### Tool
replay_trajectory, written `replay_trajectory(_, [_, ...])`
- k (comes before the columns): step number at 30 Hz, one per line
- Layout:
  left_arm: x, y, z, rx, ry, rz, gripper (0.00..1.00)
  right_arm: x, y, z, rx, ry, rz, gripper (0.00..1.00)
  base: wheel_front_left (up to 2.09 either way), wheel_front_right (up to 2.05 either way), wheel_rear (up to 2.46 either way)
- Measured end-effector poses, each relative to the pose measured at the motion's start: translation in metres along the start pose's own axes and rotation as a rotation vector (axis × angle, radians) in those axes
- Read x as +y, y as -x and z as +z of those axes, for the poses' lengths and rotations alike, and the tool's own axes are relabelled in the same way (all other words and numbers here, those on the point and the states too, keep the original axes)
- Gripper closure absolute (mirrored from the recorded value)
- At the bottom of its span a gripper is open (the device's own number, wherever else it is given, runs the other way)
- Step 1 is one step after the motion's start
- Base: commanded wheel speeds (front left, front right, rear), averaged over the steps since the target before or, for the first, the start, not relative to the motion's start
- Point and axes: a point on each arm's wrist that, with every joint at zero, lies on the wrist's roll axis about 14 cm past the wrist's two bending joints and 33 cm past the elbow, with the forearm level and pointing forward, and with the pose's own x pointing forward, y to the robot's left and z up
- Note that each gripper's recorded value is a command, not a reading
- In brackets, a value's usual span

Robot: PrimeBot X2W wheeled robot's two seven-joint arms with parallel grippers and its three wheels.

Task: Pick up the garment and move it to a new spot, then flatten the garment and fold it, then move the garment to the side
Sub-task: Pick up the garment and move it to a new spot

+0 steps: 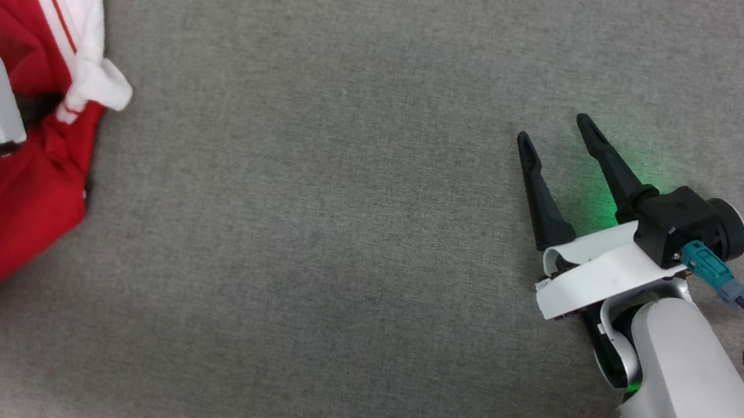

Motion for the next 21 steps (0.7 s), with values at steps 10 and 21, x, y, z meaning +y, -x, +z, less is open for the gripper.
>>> replay_trajectory(10, [-0.027, 0.025, 0.031, -0.251, -0.124, -0.044, 1.00, 0.013, 0.009, 0.023, -0.043, -0.025, 0.001, 0.00, 0.00, 0.00, 0.00])
replay_trajectory(21, [-0.144, 0.108, 0.080, -0.499, -0.305, -0.342, 1.00, 0.008, 0.035, 0.068, -0.159, -0.092, -0.084, 0.00, 0.00, 0.00, 0.00])
